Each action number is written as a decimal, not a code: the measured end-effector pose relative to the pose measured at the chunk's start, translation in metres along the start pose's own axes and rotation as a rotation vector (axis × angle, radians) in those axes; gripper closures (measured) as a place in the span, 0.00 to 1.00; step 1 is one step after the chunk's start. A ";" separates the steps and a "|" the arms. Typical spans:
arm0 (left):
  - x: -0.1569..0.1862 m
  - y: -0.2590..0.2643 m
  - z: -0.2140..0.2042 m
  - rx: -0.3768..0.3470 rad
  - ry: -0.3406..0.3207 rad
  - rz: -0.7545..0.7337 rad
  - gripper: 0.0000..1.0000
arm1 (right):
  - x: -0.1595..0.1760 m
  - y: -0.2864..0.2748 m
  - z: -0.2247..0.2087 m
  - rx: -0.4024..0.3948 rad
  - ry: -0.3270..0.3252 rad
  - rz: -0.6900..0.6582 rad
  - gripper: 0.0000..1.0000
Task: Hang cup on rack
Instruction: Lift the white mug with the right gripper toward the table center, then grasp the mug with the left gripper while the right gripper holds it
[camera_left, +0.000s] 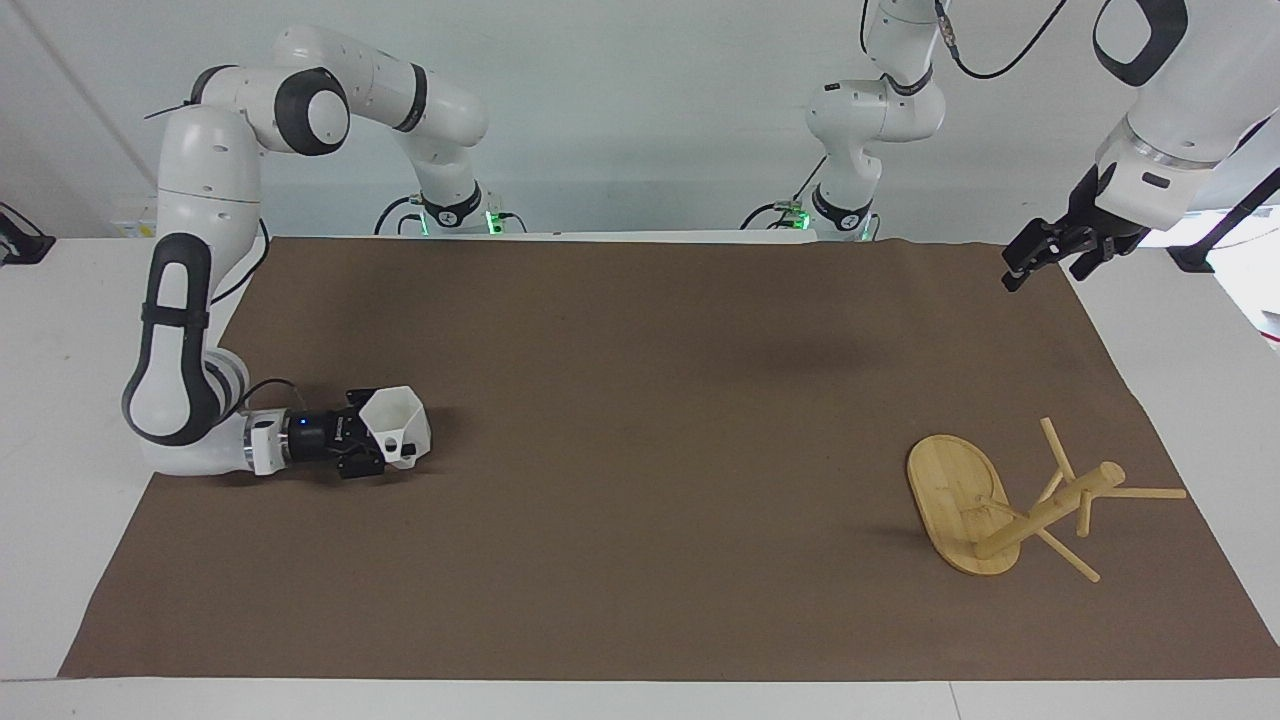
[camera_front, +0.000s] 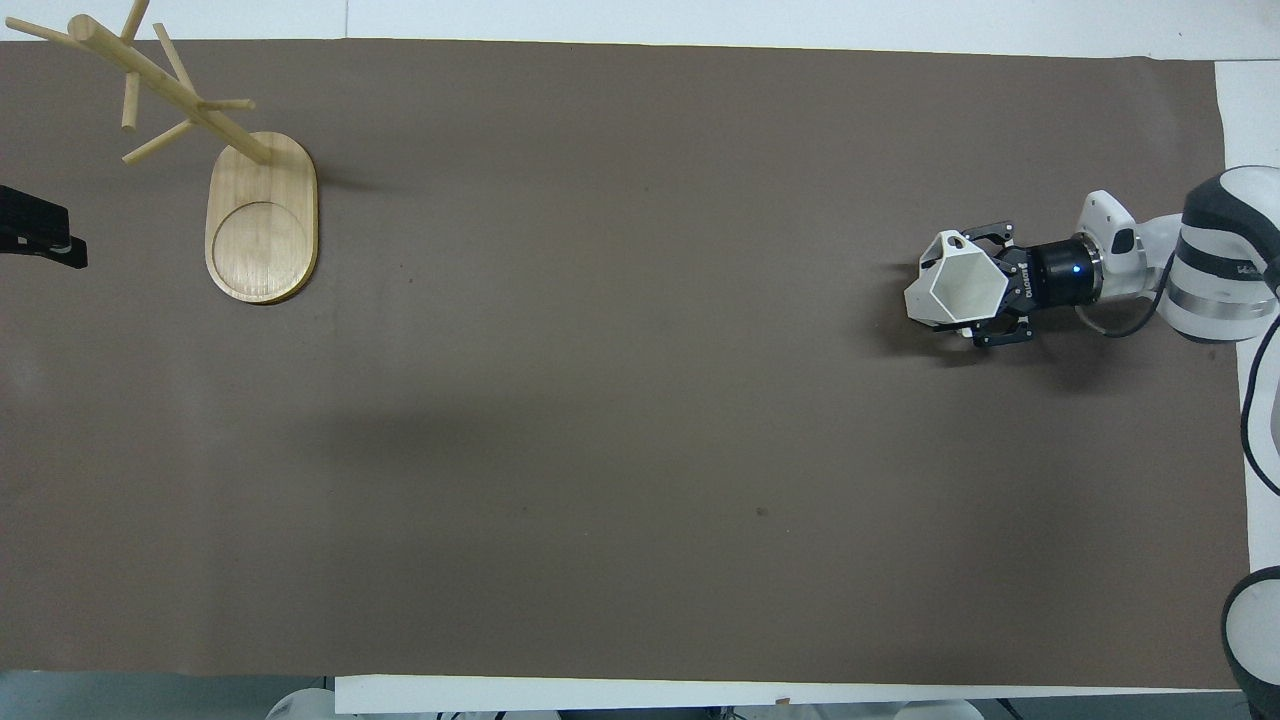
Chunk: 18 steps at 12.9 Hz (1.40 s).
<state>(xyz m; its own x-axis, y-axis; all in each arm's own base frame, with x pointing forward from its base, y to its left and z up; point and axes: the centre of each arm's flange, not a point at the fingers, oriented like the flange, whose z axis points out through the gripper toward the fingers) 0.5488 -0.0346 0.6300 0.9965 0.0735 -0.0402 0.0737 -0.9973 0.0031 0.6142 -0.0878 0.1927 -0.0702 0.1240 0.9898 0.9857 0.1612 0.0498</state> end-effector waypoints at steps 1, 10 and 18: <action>0.000 0.000 0.000 0.000 0.001 0.001 0.00 | 0.012 0.013 0.023 0.002 -0.011 0.010 0.21; 0.000 0.041 -0.007 -0.010 0.070 0.064 0.00 | 0.136 0.074 0.298 -0.199 0.007 0.111 0.21; -0.017 0.177 0.025 0.010 0.086 0.093 0.00 | 0.178 0.044 0.452 -0.320 -0.071 0.160 0.21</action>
<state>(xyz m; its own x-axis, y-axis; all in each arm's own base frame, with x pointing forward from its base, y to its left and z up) 0.5438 -0.2124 0.6062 0.9988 -0.0191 0.0459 -0.0188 -0.9998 -0.0073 0.5754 0.3835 0.3109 0.0893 0.1921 0.9773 0.9823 -0.1793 -0.0545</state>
